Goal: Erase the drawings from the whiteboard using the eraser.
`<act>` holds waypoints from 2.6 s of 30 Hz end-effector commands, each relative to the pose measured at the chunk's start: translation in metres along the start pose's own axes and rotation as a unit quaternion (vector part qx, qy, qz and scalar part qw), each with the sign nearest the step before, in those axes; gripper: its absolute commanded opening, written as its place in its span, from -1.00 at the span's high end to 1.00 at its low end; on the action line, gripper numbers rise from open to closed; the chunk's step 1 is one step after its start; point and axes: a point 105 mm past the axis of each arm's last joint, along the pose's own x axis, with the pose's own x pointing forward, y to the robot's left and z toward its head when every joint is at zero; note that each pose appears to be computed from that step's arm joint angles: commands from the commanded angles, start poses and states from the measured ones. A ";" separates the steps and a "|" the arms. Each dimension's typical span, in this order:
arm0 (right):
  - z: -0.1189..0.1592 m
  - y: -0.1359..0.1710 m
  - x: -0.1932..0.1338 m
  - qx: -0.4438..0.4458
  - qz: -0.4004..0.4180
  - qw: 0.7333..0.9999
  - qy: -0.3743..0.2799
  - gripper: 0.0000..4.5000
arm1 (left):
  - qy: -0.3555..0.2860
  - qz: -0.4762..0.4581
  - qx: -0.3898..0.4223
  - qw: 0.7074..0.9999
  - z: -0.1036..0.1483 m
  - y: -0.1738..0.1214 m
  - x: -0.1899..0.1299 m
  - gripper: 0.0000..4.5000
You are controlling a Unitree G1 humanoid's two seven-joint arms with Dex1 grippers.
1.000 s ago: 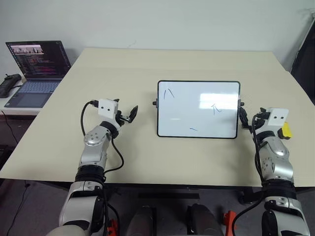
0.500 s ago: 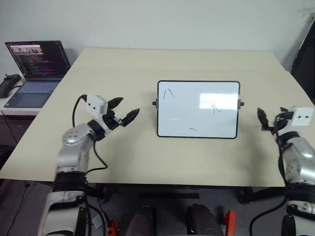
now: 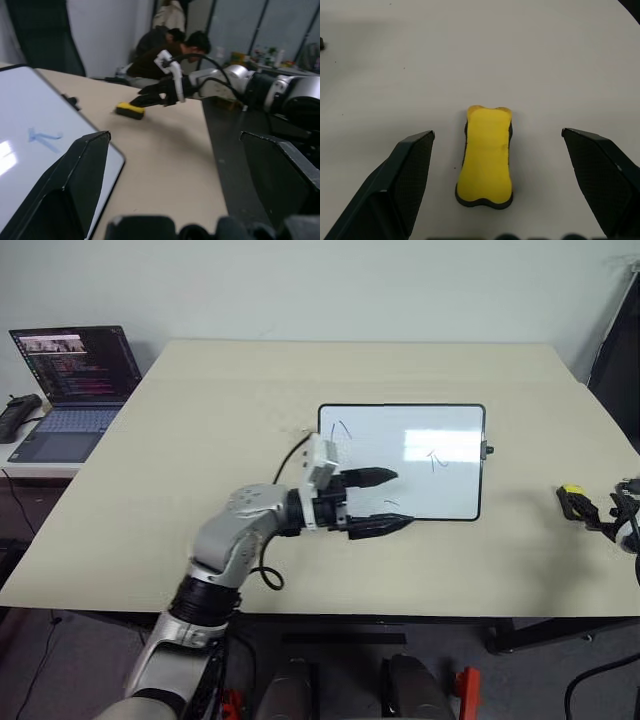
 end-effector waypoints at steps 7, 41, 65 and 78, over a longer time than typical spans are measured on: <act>0.008 0.000 0.011 -0.002 0.022 1.000 -0.006 -0.99 | 0.001 0.005 0.018 1.000 0.002 -0.005 -0.008 -1.00; -0.015 0.005 0.019 -0.005 0.019 1.000 0.022 0.68 | 0.004 0.014 0.016 1.000 0.001 -0.006 -0.008 -1.00; -0.021 0.007 0.020 0.024 0.016 0.999 0.017 -0.05 | 0.012 0.011 0.016 1.000 0.000 -0.004 -0.008 -1.00; 0.002 0.018 0.023 0.066 0.046 0.996 -0.027 -0.45 | 0.013 0.009 0.017 1.000 -0.001 -0.005 -0.008 -1.00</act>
